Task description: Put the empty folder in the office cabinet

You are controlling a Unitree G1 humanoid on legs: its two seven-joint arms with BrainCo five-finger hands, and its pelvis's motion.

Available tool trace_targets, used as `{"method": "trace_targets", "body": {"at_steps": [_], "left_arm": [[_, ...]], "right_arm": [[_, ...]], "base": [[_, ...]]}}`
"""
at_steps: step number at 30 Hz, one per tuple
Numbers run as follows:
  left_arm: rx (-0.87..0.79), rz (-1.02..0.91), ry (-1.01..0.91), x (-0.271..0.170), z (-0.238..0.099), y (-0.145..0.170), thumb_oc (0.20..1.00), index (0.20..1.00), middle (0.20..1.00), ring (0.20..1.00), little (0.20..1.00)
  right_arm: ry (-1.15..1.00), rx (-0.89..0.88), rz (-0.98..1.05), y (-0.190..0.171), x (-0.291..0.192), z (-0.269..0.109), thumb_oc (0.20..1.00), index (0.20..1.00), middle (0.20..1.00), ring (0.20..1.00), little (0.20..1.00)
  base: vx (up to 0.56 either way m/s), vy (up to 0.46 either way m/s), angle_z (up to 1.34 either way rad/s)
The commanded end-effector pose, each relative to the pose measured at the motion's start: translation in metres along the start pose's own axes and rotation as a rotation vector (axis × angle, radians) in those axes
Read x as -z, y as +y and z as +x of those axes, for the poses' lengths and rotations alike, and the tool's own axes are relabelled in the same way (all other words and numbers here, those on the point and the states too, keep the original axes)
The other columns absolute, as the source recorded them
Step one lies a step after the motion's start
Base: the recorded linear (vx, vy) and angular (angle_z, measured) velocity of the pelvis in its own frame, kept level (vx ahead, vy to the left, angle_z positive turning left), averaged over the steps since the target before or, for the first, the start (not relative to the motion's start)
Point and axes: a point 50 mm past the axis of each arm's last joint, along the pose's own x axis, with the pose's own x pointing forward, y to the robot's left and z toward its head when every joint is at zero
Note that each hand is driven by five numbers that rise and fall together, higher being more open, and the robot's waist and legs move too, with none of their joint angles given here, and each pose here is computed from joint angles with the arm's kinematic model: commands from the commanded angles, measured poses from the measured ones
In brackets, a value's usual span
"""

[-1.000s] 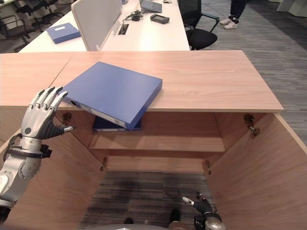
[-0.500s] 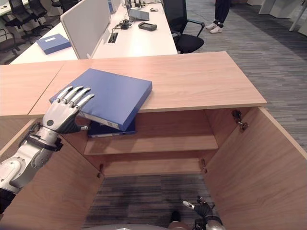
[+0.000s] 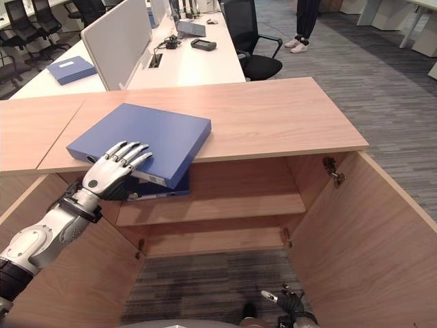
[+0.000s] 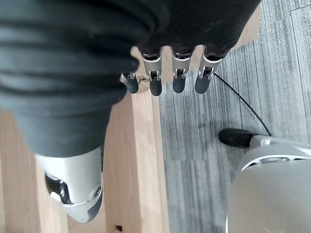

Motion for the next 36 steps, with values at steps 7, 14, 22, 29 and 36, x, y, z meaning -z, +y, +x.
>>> {"method": "trace_targets", "body": {"at_steps": [7, 14, 22, 29, 36], "left_arm": [[-0.123, 0.076, 0.012, 0.013, 0.036, 0.027, 1.000, 1.000, 1.000, 1.000, 1.000], [-0.129, 0.076, 0.018, 0.011, 0.043, 0.026, 1.000, 1.000, 1.000, 1.000, 1.000], [-0.153, 0.081, 0.005, 0.009, 0.052, 0.031, 1.000, 1.000, 1.000, 1.000, 1.000], [-0.145, 0.075, -0.006, 0.006, 0.056, 0.029, 1.000, 1.000, 1.000, 1.000, 1.000], [-0.148, 0.077, -0.013, 0.004, 0.062, 0.029, 1.000, 1.000, 1.000, 1.000, 1.000]], "right_arm": [[-0.075, 0.004, 0.001, 0.003, -0.028, 0.009, 1.000, 1.000, 1.000, 1.000, 1.000], [-0.064, -0.004, -0.018, 0.004, -0.026, 0.009, 1.000, 1.000, 1.000, 1.000, 1.000], [-0.055, -0.006, -0.020, 0.005, -0.025, 0.010, 1.000, 1.000, 1.000, 1.000, 1.000], [-0.053, 0.000, -0.004, 0.005, -0.025, 0.010, 1.000, 1.000, 1.000, 1.000, 1.000], [-0.048, 0.009, -0.006, 0.004, -0.025, 0.011, 1.000, 1.000, 1.000, 1.000, 1.000]], "base": [[0.00, 0.000, 0.00], [0.00, 0.000, 0.00], [0.00, 0.000, 0.00], [0.00, 0.000, 0.00], [0.00, 0.000, 0.00]]}}
